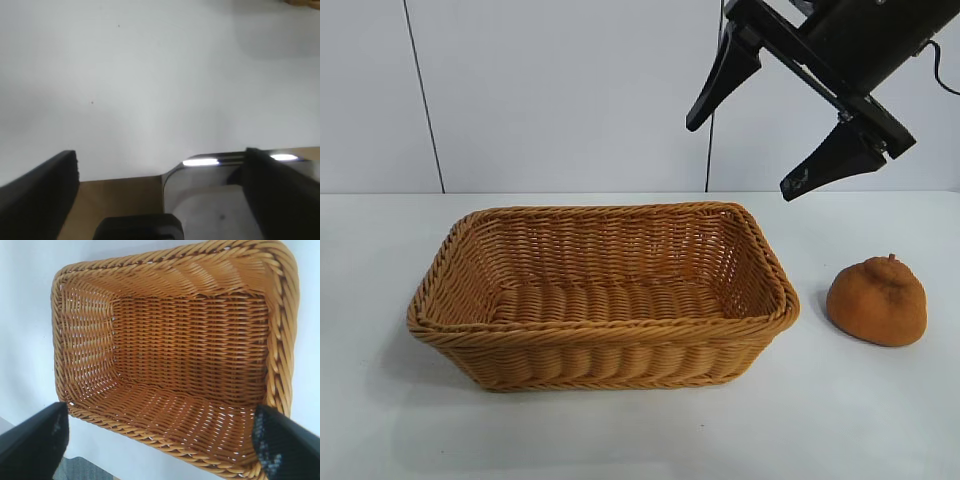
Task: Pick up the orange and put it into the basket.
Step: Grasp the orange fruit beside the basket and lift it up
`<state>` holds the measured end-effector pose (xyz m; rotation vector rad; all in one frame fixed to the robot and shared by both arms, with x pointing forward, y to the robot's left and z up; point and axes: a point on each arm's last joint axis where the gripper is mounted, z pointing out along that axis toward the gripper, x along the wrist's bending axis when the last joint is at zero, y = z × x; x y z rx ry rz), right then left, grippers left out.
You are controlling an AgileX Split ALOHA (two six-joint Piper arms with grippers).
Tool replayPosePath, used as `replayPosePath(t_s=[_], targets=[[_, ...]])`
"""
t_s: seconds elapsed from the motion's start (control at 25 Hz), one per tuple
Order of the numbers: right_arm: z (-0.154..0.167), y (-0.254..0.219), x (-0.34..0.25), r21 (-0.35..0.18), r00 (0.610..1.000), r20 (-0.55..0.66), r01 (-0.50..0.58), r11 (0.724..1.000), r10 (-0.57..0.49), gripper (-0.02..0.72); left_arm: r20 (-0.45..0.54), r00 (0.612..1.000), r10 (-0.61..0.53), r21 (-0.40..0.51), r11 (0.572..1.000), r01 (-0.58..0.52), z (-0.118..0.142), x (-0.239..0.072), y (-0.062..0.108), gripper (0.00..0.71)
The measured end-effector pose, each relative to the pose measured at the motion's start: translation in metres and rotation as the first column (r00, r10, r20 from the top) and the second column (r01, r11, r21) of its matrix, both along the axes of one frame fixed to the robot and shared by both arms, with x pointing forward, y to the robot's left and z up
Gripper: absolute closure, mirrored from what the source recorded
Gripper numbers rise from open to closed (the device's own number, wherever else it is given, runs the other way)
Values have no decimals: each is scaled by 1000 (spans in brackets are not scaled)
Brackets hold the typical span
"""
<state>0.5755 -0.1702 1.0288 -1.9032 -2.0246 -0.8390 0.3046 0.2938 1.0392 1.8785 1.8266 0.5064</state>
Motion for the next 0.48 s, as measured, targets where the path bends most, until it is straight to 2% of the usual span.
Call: replayPosePath(t_s=[0.28, 0.48], targets=[[0, 0, -1, -1, 1000, -7, -5, 1000, 5, 21, 191, 981, -12, 0, 1000, 12, 9, -25, 1, 79], [-1, -1, -3, -19, 999, -23, -27, 999, 27, 21, 339, 941, -9, -7, 1000, 13, 13, -49, 3, 79]])
